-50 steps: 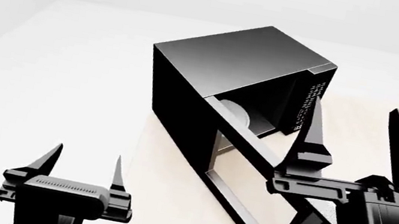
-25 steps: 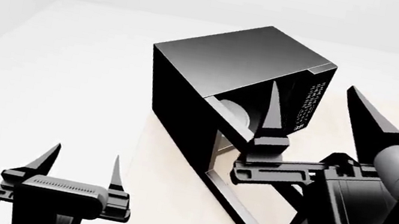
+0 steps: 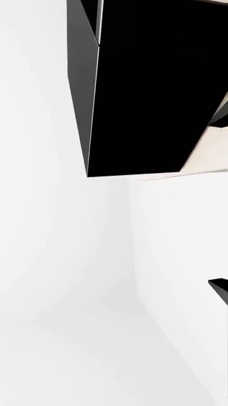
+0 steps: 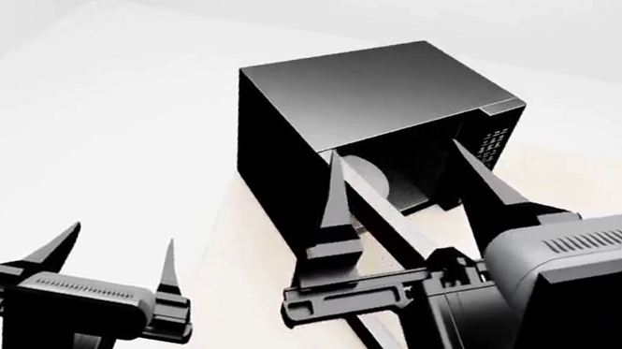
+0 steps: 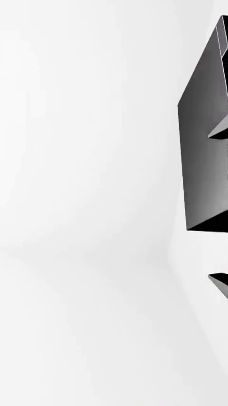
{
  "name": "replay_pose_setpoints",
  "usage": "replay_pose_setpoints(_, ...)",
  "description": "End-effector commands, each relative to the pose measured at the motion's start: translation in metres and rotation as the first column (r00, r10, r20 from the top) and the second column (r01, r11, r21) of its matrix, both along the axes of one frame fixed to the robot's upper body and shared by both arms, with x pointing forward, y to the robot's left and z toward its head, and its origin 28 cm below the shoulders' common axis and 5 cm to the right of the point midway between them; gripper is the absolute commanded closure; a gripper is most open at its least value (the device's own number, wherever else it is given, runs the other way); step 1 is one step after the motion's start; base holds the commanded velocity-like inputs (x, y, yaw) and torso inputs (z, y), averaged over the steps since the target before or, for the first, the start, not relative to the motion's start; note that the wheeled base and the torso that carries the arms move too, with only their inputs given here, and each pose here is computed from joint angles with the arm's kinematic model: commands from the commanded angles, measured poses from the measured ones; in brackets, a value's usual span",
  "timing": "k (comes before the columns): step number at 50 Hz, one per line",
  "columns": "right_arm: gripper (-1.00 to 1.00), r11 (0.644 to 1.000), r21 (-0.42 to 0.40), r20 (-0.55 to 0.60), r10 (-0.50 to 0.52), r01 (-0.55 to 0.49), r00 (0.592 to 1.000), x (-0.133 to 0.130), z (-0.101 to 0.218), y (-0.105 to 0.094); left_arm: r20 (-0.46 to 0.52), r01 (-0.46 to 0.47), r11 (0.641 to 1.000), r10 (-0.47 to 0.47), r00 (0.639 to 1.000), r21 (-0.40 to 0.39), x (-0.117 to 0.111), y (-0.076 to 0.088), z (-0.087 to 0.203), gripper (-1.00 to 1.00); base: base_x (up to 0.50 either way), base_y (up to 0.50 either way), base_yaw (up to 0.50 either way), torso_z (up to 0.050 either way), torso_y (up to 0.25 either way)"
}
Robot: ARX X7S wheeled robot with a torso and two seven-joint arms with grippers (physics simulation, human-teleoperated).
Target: Close the microwave.
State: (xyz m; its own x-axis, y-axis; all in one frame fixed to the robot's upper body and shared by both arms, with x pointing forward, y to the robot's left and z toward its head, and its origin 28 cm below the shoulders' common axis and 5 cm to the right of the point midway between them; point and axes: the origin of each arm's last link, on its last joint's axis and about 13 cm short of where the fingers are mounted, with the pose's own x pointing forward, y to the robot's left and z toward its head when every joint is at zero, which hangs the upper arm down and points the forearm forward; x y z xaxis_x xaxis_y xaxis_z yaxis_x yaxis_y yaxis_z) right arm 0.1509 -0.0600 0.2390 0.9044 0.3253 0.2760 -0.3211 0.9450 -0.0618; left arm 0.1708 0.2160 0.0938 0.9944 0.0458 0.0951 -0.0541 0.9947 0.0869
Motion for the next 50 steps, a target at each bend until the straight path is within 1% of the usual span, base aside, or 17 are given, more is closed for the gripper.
replay_pose_setpoints(1,-1.0,0.998,-0.009,-0.028,0.063,-0.063,0.998,-0.004,-0.001,0.011,0.002,-0.013,1.0,0.013,1.0,0.0,-0.001,0.003,0.001,-1.0,0.0,0.0,0.0,0.0,0.0)
replay_pose_setpoints(6,-1.0,0.996,-0.009,-0.056,0.087,-0.088,0.995,-0.004,-0.002,0.013,0.003,-0.014,1.0,0.014,1.0,-0.001,0.0,0.003,0.001,-1.0,0.0,0.0,0.0,0.0,0.0)
replay_pose_setpoints(18,-1.0,0.994,-0.035,-0.137,0.101,-0.106,0.985,-0.001,-0.011,0.017,0.003,-0.017,1.0,0.017,1.0,-0.001,0.0,0.004,0.001,-1.0,0.0,0.0,0.0,0.0,0.0)
replay_pose_setpoints(24,-1.0,0.994,-0.059,-0.166,0.083,-0.093,0.983,0.001,-0.015,0.019,0.002,-0.017,1.0,0.017,1.0,-0.001,0.0,0.004,0.0,-1.0,0.0,0.0,0.0,0.0,0.0)
replay_pose_setpoints(31,-1.0,0.994,-0.065,-0.201,0.074,-0.089,0.977,0.004,-0.018,0.019,0.001,-0.017,1.0,0.017,1.0,-0.001,0.0,0.003,0.001,-1.0,0.0,0.0,0.0,0.0,0.0)
replay_pose_setpoints(35,-1.0,0.993,-0.086,-0.215,0.055,-0.075,0.975,0.005,-0.022,0.019,0.001,-0.015,1.0,0.015,1.0,0.001,0.0,0.003,0.001,-1.0,0.0,0.0,0.0,0.0,0.0)
replay_pose_setpoints(50,-1.0,0.993,-0.104,-0.272,0.031,-0.061,0.962,0.011,-0.033,0.019,-0.001,-0.011,1.0,0.011,1.0,0.002,-0.001,0.002,0.001,-1.0,0.0,0.0,0.0,0.0,0.0)
